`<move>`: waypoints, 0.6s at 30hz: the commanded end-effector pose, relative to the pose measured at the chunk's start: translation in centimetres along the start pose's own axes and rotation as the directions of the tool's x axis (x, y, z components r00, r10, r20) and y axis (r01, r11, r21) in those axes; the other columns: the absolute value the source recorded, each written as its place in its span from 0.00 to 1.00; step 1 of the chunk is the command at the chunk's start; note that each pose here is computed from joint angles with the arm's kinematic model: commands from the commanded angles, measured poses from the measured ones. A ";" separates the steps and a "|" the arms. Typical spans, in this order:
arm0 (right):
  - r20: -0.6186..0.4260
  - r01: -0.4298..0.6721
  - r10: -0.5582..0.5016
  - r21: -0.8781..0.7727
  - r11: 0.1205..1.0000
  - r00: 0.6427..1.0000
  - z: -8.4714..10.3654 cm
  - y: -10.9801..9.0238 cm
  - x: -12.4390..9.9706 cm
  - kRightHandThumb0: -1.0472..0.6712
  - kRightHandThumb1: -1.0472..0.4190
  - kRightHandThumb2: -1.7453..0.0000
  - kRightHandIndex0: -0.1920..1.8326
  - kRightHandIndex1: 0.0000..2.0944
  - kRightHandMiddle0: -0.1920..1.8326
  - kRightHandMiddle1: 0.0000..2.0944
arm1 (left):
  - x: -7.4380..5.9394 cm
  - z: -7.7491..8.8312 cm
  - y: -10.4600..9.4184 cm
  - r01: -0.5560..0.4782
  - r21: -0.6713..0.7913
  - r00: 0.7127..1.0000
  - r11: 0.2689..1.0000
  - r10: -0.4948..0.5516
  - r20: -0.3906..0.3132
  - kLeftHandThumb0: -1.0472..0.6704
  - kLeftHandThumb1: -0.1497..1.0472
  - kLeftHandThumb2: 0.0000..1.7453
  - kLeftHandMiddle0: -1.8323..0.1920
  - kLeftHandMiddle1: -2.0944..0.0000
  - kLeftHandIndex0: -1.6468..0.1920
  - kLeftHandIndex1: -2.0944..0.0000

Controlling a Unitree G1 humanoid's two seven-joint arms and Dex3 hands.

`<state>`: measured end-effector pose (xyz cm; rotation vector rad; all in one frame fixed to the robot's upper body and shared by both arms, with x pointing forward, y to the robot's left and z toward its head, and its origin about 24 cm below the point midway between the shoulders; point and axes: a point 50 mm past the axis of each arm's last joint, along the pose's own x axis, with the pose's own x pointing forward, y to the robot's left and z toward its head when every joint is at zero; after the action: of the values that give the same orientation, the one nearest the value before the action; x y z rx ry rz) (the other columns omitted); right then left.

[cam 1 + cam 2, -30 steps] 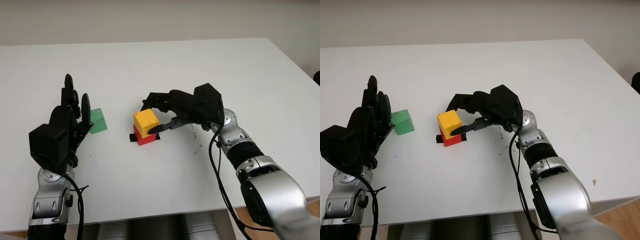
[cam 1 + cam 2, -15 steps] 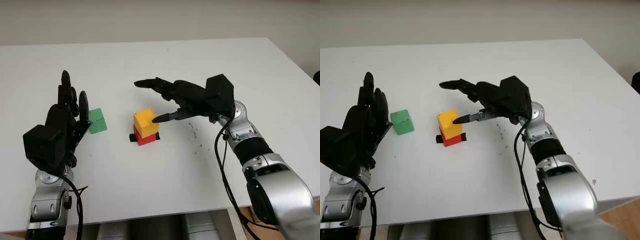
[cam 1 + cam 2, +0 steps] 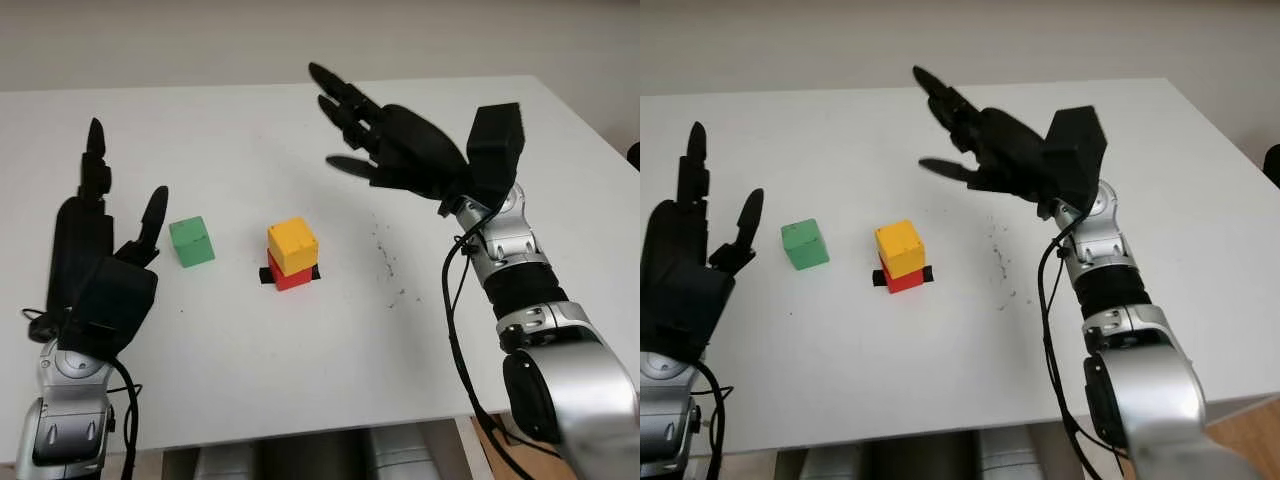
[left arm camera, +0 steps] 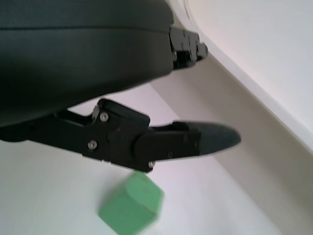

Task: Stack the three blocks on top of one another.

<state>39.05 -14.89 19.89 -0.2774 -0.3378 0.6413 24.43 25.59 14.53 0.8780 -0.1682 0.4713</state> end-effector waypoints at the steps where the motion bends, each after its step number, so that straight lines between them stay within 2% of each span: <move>1: 0.038 0.035 -0.034 -0.016 0.999 0.999 1.7 -1.2 0.3 0.14 0.00 0.73 0.00 0.00 0.01 0.01 | 0.1 0.1 0.7 -0.009 0.074 1.000 0.997 0.008 0.017 0.24 1.00 0.10 0.76 0.95 0.82 0.94; 6: 0.035 0.058 -0.059 0.006 0.998 0.998 1.8 -1.6 0.4 0.15 0.00 0.74 0.00 0.00 0.01 0.01 | 0.4 -0.6 1.4 0.090 0.122 0.996 0.988 -0.092 0.013 0.22 0.98 0.04 0.86 0.99 0.84 0.96; 12: 0.040 0.064 -0.065 0.024 0.998 0.997 1.6 -1.6 0.5 0.15 0.00 0.77 0.00 0.00 0.01 0.02 | 1.0 -1.1 1.5 0.220 0.228 0.975 0.948 -0.221 -0.025 0.11 0.96 0.03 0.98 1.00 0.88 0.98; 18: 0.051 0.092 -0.094 0.025 0.995 0.994 1.5 -1.8 0.4 0.14 0.00 0.80 0.00 0.00 0.02 0.03 | 1.6 -1.5 1.0 0.346 0.283 0.938 0.894 -0.340 -0.073 0.06 0.94 0.03 1.00 1.00 0.92 0.99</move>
<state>39.63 -15.90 20.90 -0.2308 -0.3485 0.5680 24.97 27.87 14.56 1.1515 0.0856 0.1828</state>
